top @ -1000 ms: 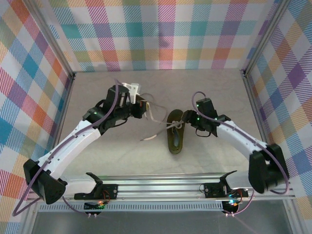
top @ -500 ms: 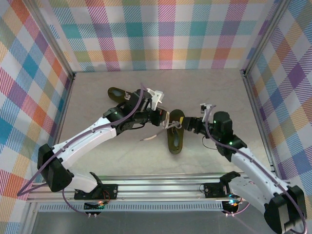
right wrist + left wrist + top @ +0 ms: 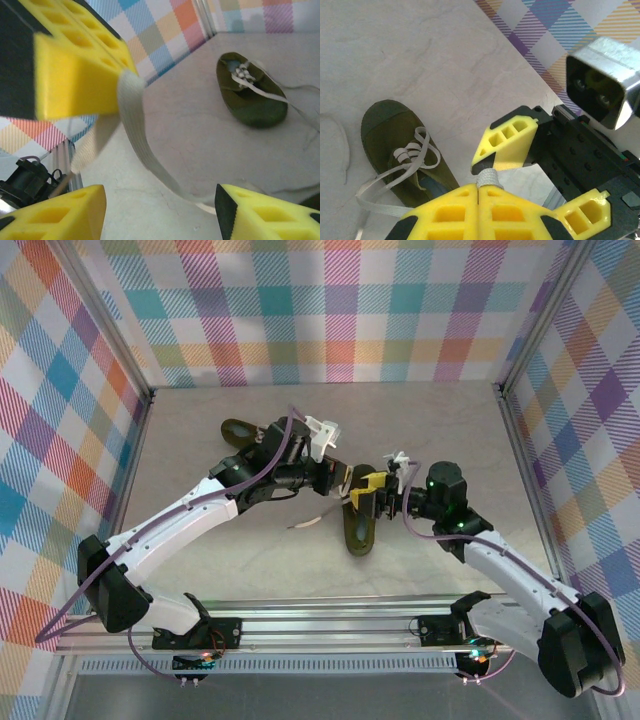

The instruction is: Tie the shoes

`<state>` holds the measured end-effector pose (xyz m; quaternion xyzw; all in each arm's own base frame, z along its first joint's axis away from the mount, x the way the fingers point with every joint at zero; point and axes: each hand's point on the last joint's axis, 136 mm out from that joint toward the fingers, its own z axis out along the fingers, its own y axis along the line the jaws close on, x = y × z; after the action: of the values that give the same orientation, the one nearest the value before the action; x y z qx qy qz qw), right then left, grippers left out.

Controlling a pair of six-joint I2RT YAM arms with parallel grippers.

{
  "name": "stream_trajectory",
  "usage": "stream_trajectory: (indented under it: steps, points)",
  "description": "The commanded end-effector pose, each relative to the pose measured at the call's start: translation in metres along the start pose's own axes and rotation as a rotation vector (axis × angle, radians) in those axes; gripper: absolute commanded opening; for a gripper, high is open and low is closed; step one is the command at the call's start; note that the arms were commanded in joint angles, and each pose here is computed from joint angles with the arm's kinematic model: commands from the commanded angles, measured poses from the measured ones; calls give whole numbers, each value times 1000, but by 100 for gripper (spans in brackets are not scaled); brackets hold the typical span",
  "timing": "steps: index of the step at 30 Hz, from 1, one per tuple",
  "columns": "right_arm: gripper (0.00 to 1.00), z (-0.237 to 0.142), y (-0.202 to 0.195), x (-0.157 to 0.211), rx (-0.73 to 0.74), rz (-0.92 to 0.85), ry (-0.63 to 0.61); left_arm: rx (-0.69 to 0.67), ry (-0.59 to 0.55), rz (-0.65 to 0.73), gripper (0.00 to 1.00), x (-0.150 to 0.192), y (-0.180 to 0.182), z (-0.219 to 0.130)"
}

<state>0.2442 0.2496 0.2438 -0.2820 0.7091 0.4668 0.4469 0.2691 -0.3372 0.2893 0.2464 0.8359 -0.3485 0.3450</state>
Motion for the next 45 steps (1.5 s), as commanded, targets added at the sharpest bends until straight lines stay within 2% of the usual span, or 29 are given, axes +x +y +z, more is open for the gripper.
stream_trajectory:
  steps: [1, 4, 6, 7, 11, 12, 13, 17, 19, 20, 23, 25, 29, 33, 36, 40, 45]
  points:
    - [58, 5, 23, -28, -96, -121, -54, 52, -4, 38, 0, -5, -17, -3]
    - [53, 10, 22, -31, -92, -121, -50, 75, 11, 43, 0, -2, -21, 0]
    - [44, 12, 21, -32, -90, -117, -49, 93, 22, 47, 0, 0, -24, 2]
    - [38, 13, 20, -31, -87, -112, -48, 104, 27, 48, 0, 1, -25, 3]
    - [3, 6, 18, -30, -43, -66, -68, 173, 51, 72, 0, 6, -36, 4]
    - [0, 2, 13, -27, 7, -22, -73, 164, 50, 77, 5, 6, -34, 5]
    - [0, -2, 7, -22, 51, 20, -73, 142, 45, 79, 15, 5, -30, 5]
    - [0, -31, -30, 31, 329, 275, -22, -44, 1, 81, 58, -6, 2, 10]
    - [0, -51, -48, 63, 470, 415, -2, -132, 6, 79, 70, -11, 18, 18]
    - [0, -60, -54, 79, 530, 474, 22, -166, 21, 84, 72, -13, 25, 25]
    - [0, -82, -66, 116, 679, 628, 86, -232, 68, 87, 71, -15, 39, 51]
    - [0, -97, -73, 133, 780, 712, 106, -262, 114, 81, 62, -13, 47, 70]
    - [0, -124, -90, 154, 985, 838, 82, -315, 246, 79, 57, 6, 61, 115]
    - [0, -121, -95, 159, 1025, 882, 99, -370, 378, 100, 57, 32, 66, 147]
    - [0, -117, -98, 159, 1030, 884, 110, -428, 464, 157, 50, 49, 66, 161]
    - [0, -120, -100, 159, 1044, 875, 94, -497, 513, 231, 52, 58, 64, 172]
    - [0, -129, -99, 161, 1061, 870, 67, -520, 574, 291, 55, 74, 63, 186]
